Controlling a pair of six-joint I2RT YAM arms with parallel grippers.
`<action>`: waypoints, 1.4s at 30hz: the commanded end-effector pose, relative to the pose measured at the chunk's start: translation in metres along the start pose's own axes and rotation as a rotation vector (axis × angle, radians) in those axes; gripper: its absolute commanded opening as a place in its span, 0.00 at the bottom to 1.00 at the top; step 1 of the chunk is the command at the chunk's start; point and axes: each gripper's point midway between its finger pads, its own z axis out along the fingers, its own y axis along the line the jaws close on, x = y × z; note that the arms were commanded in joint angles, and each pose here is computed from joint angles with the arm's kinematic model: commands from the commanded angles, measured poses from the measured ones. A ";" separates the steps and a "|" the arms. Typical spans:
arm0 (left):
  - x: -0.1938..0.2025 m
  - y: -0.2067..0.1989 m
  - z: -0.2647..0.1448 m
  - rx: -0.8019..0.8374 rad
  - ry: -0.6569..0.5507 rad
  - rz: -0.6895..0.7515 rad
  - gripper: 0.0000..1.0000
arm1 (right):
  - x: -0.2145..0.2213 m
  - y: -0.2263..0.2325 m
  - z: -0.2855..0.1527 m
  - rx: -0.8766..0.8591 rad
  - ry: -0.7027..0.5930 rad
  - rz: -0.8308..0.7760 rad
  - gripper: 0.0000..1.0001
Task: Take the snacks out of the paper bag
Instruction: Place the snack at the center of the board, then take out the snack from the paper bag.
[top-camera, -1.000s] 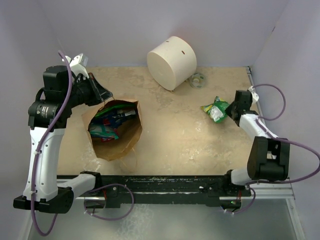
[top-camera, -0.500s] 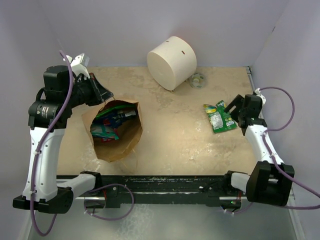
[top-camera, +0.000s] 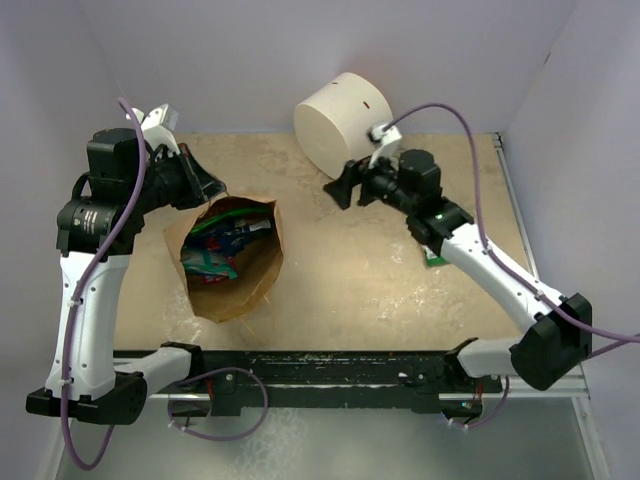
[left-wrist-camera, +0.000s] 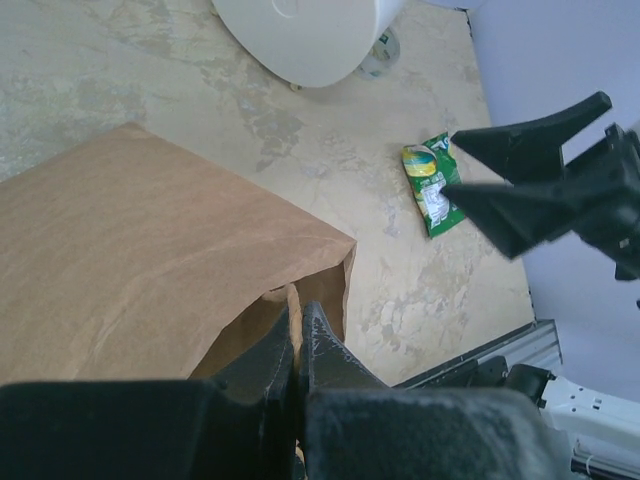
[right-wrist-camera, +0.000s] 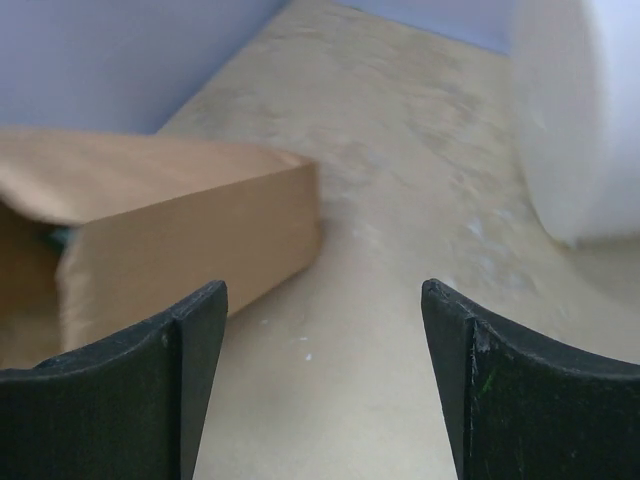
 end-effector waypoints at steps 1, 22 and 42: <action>-0.019 -0.013 -0.008 0.032 -0.077 0.021 0.00 | -0.046 0.118 -0.014 -0.308 -0.215 -0.401 0.79; -0.028 -0.028 -0.019 0.075 -0.092 0.014 0.00 | 0.037 0.287 0.046 -0.594 -0.289 -1.259 0.64; -0.028 -0.029 -0.024 0.077 -0.100 0.047 0.00 | 0.067 0.254 0.114 -0.416 -0.230 -1.398 0.57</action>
